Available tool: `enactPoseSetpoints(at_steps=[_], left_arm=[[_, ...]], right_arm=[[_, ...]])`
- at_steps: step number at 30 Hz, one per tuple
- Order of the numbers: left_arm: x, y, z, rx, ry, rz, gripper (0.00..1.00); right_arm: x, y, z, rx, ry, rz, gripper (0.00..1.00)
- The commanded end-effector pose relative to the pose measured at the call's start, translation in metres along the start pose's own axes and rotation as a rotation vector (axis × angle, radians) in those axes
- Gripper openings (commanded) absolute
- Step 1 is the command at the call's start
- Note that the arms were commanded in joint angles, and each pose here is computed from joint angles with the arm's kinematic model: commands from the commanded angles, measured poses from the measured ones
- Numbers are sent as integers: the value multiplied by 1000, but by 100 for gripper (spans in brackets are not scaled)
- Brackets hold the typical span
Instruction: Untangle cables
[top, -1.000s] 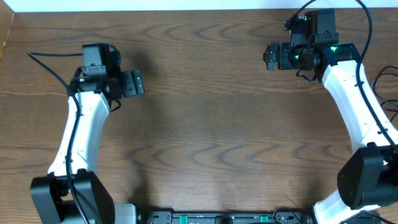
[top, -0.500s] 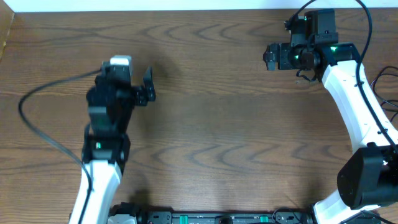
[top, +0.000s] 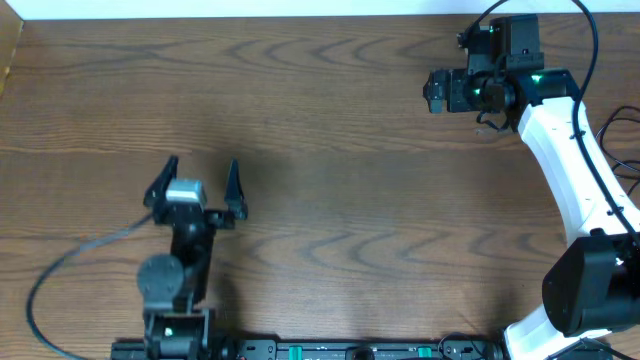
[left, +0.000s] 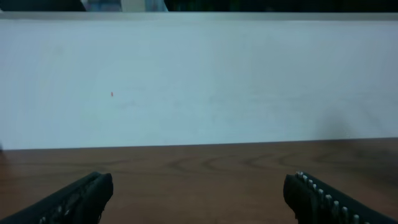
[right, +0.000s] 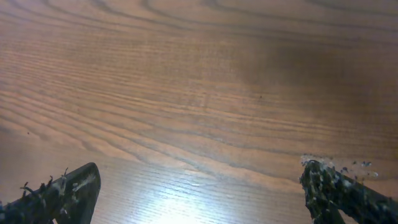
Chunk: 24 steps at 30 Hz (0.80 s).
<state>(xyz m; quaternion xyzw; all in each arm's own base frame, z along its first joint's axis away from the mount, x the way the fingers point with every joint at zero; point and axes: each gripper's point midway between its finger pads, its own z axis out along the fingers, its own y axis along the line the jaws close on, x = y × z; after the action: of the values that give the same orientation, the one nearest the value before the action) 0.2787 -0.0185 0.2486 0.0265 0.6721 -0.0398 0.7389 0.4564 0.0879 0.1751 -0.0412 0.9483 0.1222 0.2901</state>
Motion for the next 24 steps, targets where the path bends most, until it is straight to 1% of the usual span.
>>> enactPoseSetpoints(at_steps=[1,5,7,15,20,24], left_arm=[[8,4,-13,-26,-44,5,93],[21,7,-24,-38,-73,8,93],[30,8,-28,-48,-63,8,93],[66,17,-40,-102,77,1,93],[107,19,-47,-116,247,-4,93],[108,23,-48,-134,250,-1,93]], right_arm=[[-10,6,-13,-10,-37,-17,99],[-10,6,-13,-10,-37,-17,99],[-10,6,-13,-10,-37,-17,99],[-10,6,-13,-10,-37,-17,99],[-10,6,-13,-10,-37,-17,99],[-10,6,-13,-10,-37,-17,99]])
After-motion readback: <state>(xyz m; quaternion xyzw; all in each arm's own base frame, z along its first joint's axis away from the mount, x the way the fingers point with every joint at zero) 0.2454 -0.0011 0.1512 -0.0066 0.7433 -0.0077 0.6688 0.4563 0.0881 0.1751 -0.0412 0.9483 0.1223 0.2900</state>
